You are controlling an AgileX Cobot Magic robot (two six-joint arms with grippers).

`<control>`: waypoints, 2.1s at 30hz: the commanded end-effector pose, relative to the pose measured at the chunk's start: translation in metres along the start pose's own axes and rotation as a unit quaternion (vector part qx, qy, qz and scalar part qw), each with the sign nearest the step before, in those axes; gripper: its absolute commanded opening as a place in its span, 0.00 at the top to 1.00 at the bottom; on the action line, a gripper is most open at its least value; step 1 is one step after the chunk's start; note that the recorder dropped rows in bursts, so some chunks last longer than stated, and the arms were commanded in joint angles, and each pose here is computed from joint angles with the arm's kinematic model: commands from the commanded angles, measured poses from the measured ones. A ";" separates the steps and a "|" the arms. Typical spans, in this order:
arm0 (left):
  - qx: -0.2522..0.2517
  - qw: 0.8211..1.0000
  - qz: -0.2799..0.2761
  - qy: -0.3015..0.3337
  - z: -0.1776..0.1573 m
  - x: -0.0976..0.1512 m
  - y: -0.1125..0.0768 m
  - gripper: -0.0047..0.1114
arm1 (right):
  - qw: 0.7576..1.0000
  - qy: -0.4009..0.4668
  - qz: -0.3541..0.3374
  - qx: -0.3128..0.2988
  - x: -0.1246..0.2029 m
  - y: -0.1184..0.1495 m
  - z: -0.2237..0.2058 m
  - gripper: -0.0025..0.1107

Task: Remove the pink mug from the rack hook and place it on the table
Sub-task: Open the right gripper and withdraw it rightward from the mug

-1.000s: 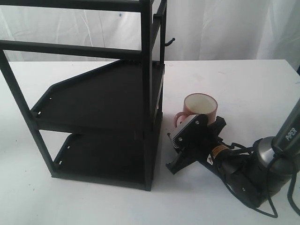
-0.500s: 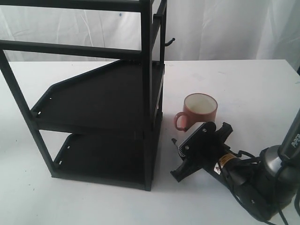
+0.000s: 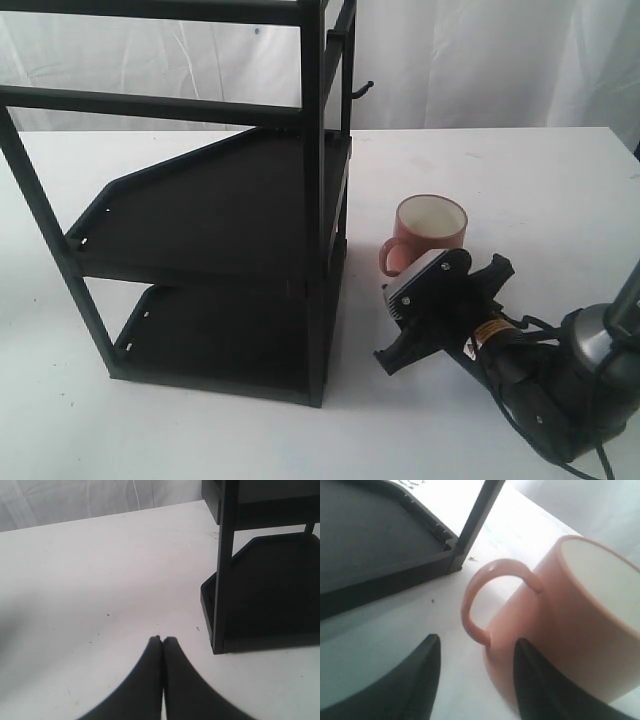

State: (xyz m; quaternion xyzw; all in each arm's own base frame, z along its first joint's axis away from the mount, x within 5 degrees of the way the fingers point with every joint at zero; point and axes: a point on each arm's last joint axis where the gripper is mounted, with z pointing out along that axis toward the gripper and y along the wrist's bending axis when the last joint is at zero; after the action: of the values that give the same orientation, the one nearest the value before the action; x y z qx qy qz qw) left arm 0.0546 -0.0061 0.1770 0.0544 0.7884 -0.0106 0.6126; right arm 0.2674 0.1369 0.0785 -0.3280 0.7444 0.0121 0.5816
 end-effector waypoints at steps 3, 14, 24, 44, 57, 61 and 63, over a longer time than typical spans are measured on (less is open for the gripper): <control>-0.002 1.000 -0.002 0.002 0.000 0.001 0.000 0.96 | 0.999 0.040 -0.016 -0.001 0.006 -0.001 -0.002 0.59; -0.002 1.000 -0.002 0.002 0.000 0.001 0.000 0.96 | 0.993 0.087 0.017 0.080 0.006 -0.018 -0.008 0.59; -0.002 1.000 -0.002 0.002 0.000 0.001 0.000 0.96 | 0.980 0.138 0.075 0.121 -0.006 -0.033 -0.021 0.59; -0.002 1.000 -0.002 0.002 0.000 0.001 0.000 0.96 | 0.978 0.075 0.194 0.025 -0.106 -0.055 -0.105 0.98; -0.002 1.000 -0.002 0.002 0.000 0.001 0.000 0.96 | 0.975 -0.033 0.195 -0.098 -0.151 -0.052 -0.230 0.98; -0.002 1.000 -0.002 0.002 0.000 0.001 0.000 0.96 | 0.973 -0.096 0.189 -0.093 -0.157 -0.055 -0.263 0.98; -0.002 1.000 -0.002 0.002 0.000 0.001 0.000 0.96 | 0.970 -0.127 0.187 -0.087 -0.158 -0.056 -0.277 0.98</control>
State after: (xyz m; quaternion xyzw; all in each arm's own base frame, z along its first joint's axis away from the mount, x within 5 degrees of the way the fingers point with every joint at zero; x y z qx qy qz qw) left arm 0.0546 -0.0061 0.1770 0.0544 0.7884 -0.0106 0.6126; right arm 0.0903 0.0647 0.3195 -0.2258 0.7323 0.2230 0.6025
